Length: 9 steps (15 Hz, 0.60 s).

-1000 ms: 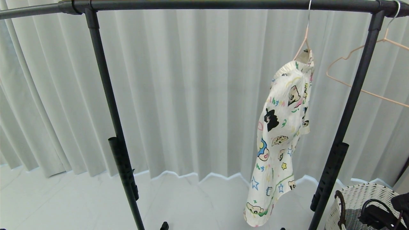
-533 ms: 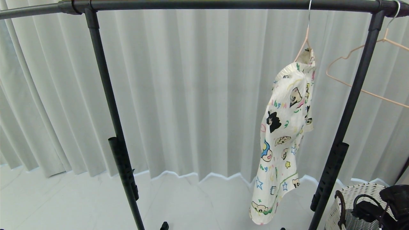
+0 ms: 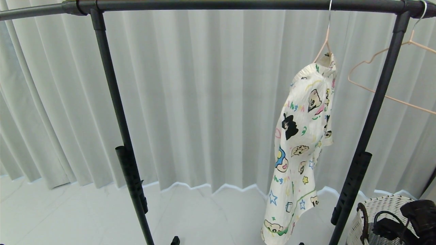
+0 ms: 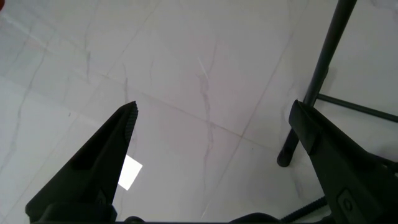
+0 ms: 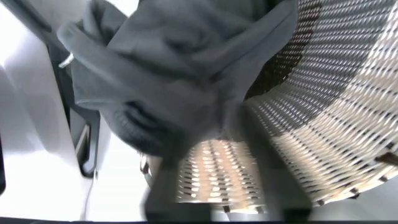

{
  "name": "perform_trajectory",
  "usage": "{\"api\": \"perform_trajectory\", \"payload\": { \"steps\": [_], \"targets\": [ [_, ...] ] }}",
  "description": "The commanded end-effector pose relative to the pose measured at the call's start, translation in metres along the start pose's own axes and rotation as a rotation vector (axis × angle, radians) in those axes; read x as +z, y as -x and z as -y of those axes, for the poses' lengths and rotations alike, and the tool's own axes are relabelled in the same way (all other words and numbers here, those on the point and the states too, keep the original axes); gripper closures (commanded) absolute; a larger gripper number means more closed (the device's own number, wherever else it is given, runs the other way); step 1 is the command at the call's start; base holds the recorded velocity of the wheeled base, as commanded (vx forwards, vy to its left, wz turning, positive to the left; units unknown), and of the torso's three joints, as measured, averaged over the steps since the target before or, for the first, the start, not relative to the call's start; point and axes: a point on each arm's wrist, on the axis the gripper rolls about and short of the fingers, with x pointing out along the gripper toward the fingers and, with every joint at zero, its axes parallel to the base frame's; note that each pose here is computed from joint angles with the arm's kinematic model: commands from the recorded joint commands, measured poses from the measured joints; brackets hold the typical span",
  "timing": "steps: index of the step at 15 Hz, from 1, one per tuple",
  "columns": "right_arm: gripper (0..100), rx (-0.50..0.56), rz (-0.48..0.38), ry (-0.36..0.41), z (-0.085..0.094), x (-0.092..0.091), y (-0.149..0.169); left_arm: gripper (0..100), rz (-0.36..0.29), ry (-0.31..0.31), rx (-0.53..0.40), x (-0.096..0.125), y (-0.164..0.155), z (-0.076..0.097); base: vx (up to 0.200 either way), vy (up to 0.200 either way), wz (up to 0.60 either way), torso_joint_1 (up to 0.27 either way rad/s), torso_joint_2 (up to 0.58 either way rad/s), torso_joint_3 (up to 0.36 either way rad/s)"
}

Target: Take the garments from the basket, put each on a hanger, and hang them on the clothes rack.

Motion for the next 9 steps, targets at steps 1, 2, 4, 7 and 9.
{"api": "perform_trajectory", "payload": {
  "steps": [1, 2, 4, 7, 9],
  "targets": [
    [100, 0.003, -0.006, 0.01, -0.002, -0.004, 0.002, 0, 0.0, 0.0, 0.0, 0.0, 0.0, 0.0, 0.0, 0.0, 0.0, 0.0, 0.0, 0.0],
    [100, 0.0, 0.0, 0.009, -0.002, -0.005, 0.003, 0, 0.0, 0.0, 0.0, 0.0, 0.0, 0.0, 0.0, 0.0, 0.0, 0.0, 0.0, 0.0],
    [100, -0.011, 0.025, 0.008, -0.002, -0.006, 0.009, 0, 0.001, 0.001, 0.0, 0.0, 0.0, 0.0, 0.0, 0.0, 0.0, 0.0, 0.0, 0.0],
    [100, -0.051, 0.168, 0.037, -0.007, -0.004, 0.034, 0, 0.003, -0.003, -0.004, 0.0, 0.0, 0.0, 0.0, 0.0, 0.0, 0.0, 0.0, 0.0],
    [100, -0.064, 0.275, 0.106, -0.018, -0.001, 0.055, 0, 0.003, -0.003, -0.004, 0.0, 0.0, 0.0, 0.0, 0.0, 0.0, 0.0, 0.0, 0.0]
  ]
}}
